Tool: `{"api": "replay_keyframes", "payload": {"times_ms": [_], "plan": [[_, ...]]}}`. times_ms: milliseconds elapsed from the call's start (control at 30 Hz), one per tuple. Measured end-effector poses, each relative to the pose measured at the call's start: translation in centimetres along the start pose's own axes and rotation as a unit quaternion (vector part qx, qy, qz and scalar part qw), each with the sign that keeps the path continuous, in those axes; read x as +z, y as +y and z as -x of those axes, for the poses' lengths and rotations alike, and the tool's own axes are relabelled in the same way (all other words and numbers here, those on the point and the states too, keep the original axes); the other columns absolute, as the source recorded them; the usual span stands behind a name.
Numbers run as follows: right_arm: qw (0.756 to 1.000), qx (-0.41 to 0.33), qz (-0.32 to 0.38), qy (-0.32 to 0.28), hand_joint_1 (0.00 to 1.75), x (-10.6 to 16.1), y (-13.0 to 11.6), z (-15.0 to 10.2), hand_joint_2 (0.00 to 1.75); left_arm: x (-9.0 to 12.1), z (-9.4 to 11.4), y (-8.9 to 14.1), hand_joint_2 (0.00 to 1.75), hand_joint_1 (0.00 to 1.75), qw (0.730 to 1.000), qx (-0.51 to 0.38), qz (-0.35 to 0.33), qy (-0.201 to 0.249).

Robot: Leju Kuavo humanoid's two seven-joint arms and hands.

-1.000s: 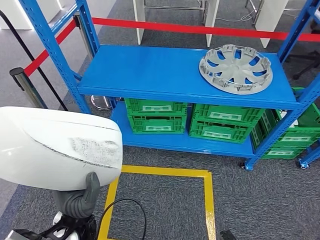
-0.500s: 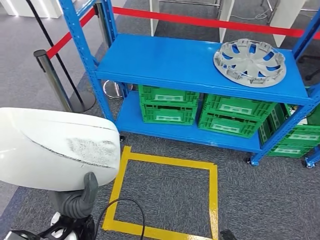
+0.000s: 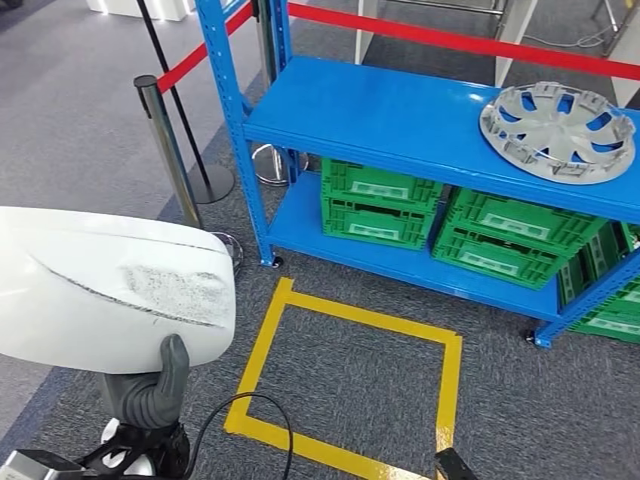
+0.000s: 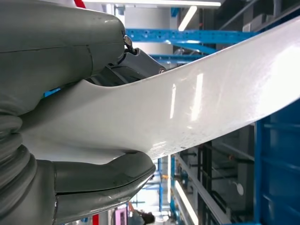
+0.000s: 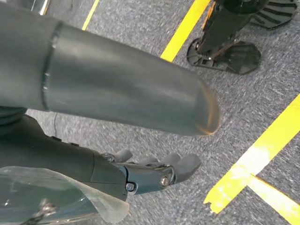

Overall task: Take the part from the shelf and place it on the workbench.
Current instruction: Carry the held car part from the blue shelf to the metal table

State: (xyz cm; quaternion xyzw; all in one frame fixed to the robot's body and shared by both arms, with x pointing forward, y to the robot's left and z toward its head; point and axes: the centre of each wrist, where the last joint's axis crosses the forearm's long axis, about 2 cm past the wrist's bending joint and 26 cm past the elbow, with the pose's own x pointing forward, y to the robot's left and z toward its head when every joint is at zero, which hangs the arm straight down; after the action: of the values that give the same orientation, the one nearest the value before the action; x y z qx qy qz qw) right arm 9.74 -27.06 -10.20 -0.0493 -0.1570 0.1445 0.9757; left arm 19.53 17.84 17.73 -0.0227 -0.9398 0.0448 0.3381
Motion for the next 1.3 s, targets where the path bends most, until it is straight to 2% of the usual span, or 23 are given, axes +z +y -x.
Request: {"api": "replay_keyframes", "payload": {"times_ms": [567, 1300], "plan": [[1.000, 0.002, 0.003, -0.009, 0.00, -0.07, -0.27, -0.49, 0.00, -0.52, 0.11, 0.09, 1.75, 1.75, 1.000, 0.010, -0.006, -0.003], [1.000, 0.005, -0.002, -0.002, 0.00, 0.00, -0.12, 0.19, 0.00, -0.41, 0.09, 0.87, 1.75, 1.75, 1.000, -0.009, -0.019, -0.002]]}}
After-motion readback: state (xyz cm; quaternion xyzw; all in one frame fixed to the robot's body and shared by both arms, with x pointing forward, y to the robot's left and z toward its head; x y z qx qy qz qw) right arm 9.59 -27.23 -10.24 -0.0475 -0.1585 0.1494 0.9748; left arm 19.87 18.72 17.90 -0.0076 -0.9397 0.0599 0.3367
